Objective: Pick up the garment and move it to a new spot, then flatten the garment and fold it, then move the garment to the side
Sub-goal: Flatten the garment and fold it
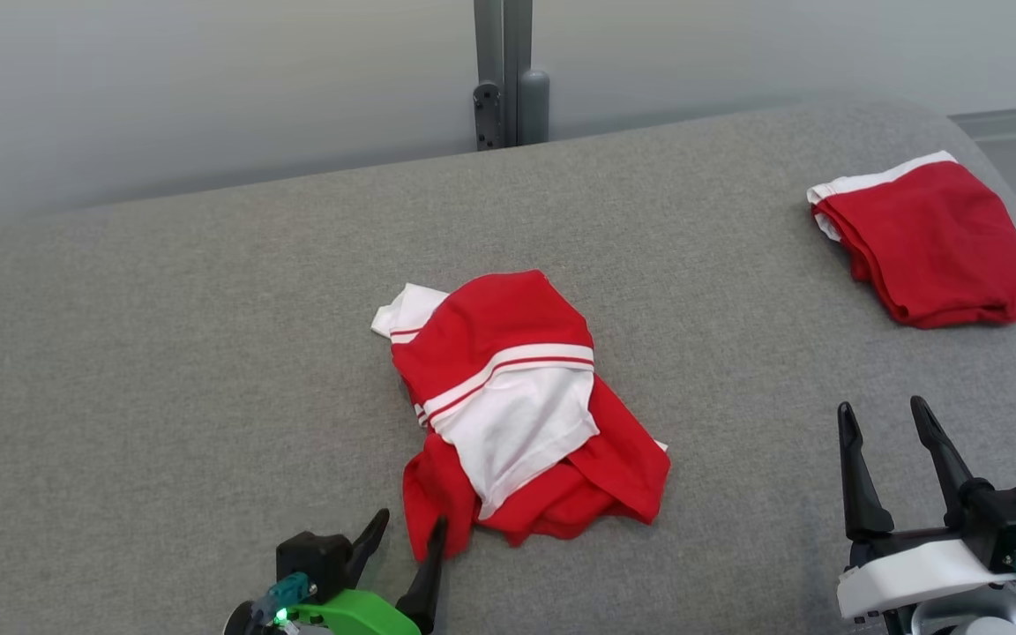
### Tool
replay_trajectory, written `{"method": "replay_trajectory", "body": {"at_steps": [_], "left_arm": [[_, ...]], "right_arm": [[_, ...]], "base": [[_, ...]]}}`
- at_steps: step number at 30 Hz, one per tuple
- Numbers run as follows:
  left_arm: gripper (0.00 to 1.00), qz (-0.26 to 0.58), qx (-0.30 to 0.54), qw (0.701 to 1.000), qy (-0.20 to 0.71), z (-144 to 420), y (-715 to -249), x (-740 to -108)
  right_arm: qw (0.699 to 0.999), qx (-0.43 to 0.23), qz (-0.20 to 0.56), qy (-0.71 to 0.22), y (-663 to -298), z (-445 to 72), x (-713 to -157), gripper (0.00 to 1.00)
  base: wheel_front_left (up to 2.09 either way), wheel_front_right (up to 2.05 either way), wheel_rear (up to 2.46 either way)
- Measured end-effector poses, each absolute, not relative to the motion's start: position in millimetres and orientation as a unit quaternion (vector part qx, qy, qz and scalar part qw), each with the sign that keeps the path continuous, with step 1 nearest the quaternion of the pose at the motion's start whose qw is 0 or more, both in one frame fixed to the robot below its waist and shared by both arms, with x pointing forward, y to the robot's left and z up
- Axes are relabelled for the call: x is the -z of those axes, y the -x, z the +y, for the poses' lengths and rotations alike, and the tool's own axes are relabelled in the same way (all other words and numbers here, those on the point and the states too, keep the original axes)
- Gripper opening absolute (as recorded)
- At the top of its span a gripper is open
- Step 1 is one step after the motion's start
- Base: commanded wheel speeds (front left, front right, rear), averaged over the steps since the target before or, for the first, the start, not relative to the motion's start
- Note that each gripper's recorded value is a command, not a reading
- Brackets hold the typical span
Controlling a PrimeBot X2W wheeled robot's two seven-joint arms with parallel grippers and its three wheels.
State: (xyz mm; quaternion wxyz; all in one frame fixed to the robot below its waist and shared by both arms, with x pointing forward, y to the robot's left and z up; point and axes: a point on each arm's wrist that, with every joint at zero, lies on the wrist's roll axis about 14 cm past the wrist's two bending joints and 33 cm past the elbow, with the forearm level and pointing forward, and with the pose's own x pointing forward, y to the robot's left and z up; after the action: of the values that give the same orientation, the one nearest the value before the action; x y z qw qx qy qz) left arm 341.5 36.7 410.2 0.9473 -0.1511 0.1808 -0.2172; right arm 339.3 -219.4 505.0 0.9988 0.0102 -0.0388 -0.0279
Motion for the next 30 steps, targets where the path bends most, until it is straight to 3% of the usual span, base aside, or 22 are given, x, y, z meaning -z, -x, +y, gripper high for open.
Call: {"method": "replay_trajectory", "body": {"at_steps": [8, 9, 11, 17, 22, 30], "left_arm": [[1.00, 0.271, 0.236, 0.923, 0.138, 24.3, -339.2, -364.6], [0.88, 0.275, 0.237, 0.921, 0.142, 22.8, -340.0, -362.8], [0.00, 0.276, 0.242, 0.919, 0.144, 19.3, -341.5, -361.3], [0.00, 0.290, 0.274, 0.898, 0.184, -5.1, -331.2, -371.2], [0.00, 0.275, 0.273, 0.900, 0.202, 1.7, -329.7, -383.0], [0.00, 0.117, 0.237, 0.917, 0.299, 38.2, -380.2, -486.2]], "right_arm": [[0.999, 0.047, -0.018, -0.007, -346.8, -231.7, -492.4, 1.00], [0.999, 0.048, -0.015, -0.006, -347.6, -232.5, -490.8, 1.00], [0.999, 0.050, -0.009, -0.006, -348.7, -233.3, -487.3, 1.00], [0.999, 0.045, -0.006, -0.009, -351.7, -230.5, -484.6, 1.00], [0.999, 0.041, -0.012, -0.014, -351.8, -227.5, -488.1, 1.00], [0.999, 0.040, -0.020, -0.025, -344.4, -225.9, -492.2, 1.00]], "base": [[0.00, 0.00, 0.00], [0.00, 0.00, 0.00], [0.00, 0.00, 0.00], [0.00, 0.00, 0.00], [0.00, 0.00, 0.00], [0.00, 0.00, 0.00]]}}
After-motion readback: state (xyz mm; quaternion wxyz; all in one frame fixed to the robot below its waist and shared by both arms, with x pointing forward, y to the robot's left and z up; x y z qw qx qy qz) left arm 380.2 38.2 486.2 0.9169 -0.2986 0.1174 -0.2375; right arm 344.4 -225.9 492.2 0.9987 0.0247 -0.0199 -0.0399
